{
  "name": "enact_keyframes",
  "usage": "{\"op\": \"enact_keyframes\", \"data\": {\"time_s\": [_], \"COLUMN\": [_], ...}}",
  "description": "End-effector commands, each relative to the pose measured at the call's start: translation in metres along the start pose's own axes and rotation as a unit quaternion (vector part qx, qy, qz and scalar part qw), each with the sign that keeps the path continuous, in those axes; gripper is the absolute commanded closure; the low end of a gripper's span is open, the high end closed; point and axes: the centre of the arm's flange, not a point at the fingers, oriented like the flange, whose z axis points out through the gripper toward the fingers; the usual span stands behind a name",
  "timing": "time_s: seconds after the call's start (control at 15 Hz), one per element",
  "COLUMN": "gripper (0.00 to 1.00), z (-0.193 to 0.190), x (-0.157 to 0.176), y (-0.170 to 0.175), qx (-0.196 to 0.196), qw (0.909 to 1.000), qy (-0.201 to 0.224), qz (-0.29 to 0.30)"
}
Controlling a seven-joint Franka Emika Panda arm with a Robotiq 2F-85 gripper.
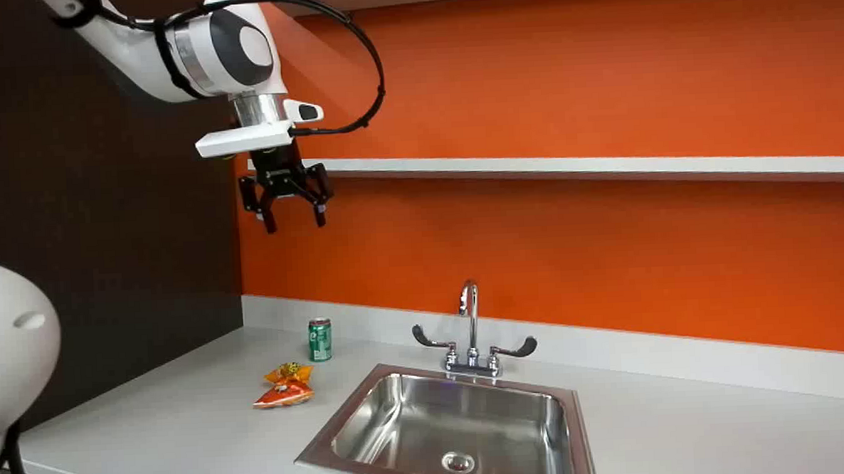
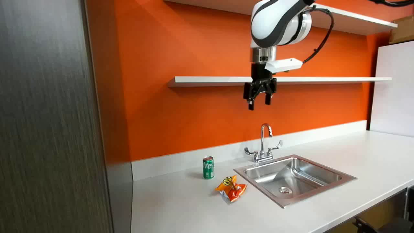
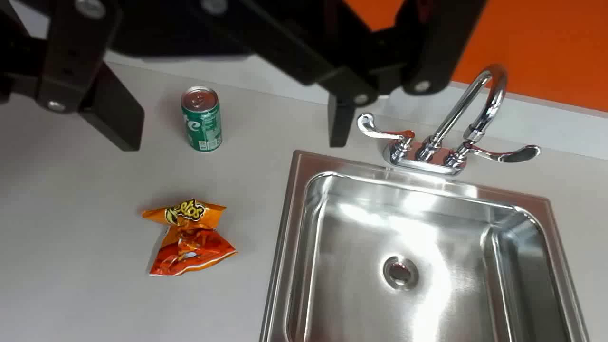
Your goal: Place the bag of cheetos in the sink
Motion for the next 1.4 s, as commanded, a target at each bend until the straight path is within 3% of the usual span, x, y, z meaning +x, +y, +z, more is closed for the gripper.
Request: {"op": "enact_keyframes", "data": {"time_s": [0.0, 0.53, 0.8, 1.33], "gripper": [0.00, 0.00, 0.00, 0.00], "z": [0.000, 0.038, 0.067, 0.133], "x": [0.000, 0.005, 0.007, 0.013], "y": [0.000, -0.025, -0.056, -0.091], "qx": [0.000, 0.011, 0.034, 0.040], "qw": [1.0000, 0.9965, 0.9949, 0.9933], "qy": [0.000, -0.079, -0.086, -0.091], "qz": [0.000, -0.023, -0.040, -0.058]}}
